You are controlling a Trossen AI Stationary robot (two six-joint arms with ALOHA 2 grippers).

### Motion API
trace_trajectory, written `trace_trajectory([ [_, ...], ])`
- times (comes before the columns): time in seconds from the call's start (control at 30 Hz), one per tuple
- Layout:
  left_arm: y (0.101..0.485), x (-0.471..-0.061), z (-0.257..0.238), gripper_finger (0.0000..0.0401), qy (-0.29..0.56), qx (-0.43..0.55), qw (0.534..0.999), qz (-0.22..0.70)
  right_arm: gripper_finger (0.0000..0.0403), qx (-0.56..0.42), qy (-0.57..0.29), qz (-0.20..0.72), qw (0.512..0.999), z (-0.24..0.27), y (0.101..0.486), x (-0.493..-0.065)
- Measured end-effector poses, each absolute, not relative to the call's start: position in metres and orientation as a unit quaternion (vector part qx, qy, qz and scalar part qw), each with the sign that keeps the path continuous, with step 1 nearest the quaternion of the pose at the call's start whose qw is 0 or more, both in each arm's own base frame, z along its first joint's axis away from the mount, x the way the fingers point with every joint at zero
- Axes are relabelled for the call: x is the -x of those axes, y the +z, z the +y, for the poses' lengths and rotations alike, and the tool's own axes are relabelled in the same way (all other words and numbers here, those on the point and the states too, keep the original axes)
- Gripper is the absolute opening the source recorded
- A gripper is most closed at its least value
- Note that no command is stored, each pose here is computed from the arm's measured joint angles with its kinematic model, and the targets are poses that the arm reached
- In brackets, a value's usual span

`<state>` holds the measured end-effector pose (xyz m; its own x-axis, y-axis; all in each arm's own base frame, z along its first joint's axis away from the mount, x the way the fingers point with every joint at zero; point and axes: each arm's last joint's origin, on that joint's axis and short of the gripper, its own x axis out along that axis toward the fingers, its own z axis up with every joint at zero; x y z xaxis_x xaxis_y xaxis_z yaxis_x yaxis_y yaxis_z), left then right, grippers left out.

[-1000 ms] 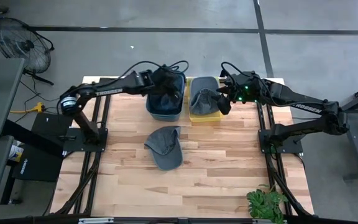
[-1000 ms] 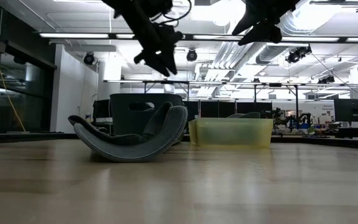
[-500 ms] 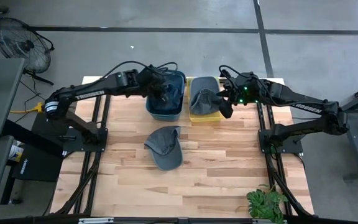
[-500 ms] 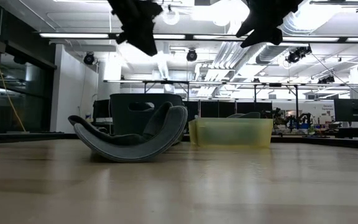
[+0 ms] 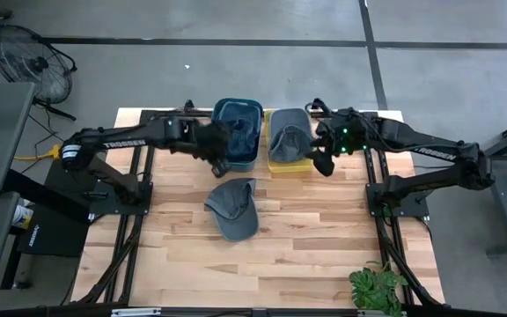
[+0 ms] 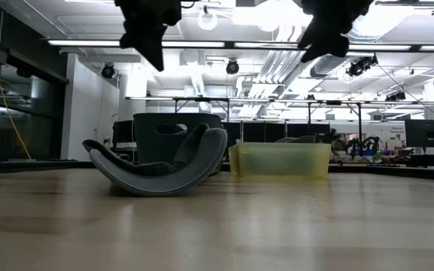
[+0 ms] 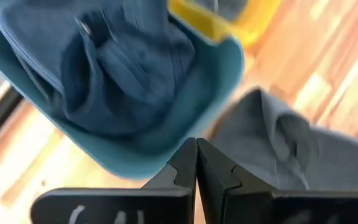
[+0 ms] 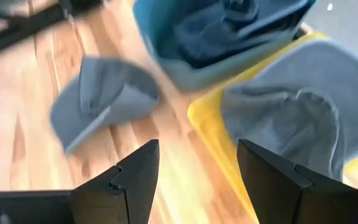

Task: Pick & Place hat
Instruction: Put the gray cap into the yellow bin

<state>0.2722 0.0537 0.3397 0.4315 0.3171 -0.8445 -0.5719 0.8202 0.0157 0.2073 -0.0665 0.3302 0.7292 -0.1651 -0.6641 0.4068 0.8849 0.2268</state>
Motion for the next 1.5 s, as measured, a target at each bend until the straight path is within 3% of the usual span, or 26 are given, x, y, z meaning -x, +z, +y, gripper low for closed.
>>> trace_trajectory([
  [0.37, 0.298, -0.266, -0.004, 0.0001, 0.282, 0.193, 0.804, 0.486, 0.0211, -0.195, -0.106, 0.364, 0.904, -0.03, 0.326, -0.213],
  [0.53, 0.29, -0.261, -0.033, 0.0001, 0.303, 0.21, 0.801, 0.471, 0.0211, -0.233, -0.084, 0.358, 0.9, -0.011, 0.293, -0.22],
  [0.93, 0.266, -0.24, -0.086, 0.0001, 0.325, 0.221, 0.799, 0.455, 0.0211, -0.395, -0.073, 0.207, 0.892, 0.026, 0.219, -0.224],
  [1.17, 0.25, -0.223, -0.109, 0.0001, 0.33, 0.236, 0.792, 0.457, 0.0211, -0.404, -0.086, 0.169, 0.895, 0.041, 0.226, -0.225],
  [1.4, 0.226, -0.207, -0.121, 0.0001, 0.407, 0.354, 0.741, 0.4, 0.0211, -0.408, -0.111, 0.13, 0.897, 0.05, 0.239, -0.226],
  [1.5, 0.214, -0.205, -0.125, 0.0001, 0.403, 0.387, 0.735, 0.384, 0.0211, -0.412, -0.117, 0.124, 0.895, 0.054, 0.239, -0.225],
])
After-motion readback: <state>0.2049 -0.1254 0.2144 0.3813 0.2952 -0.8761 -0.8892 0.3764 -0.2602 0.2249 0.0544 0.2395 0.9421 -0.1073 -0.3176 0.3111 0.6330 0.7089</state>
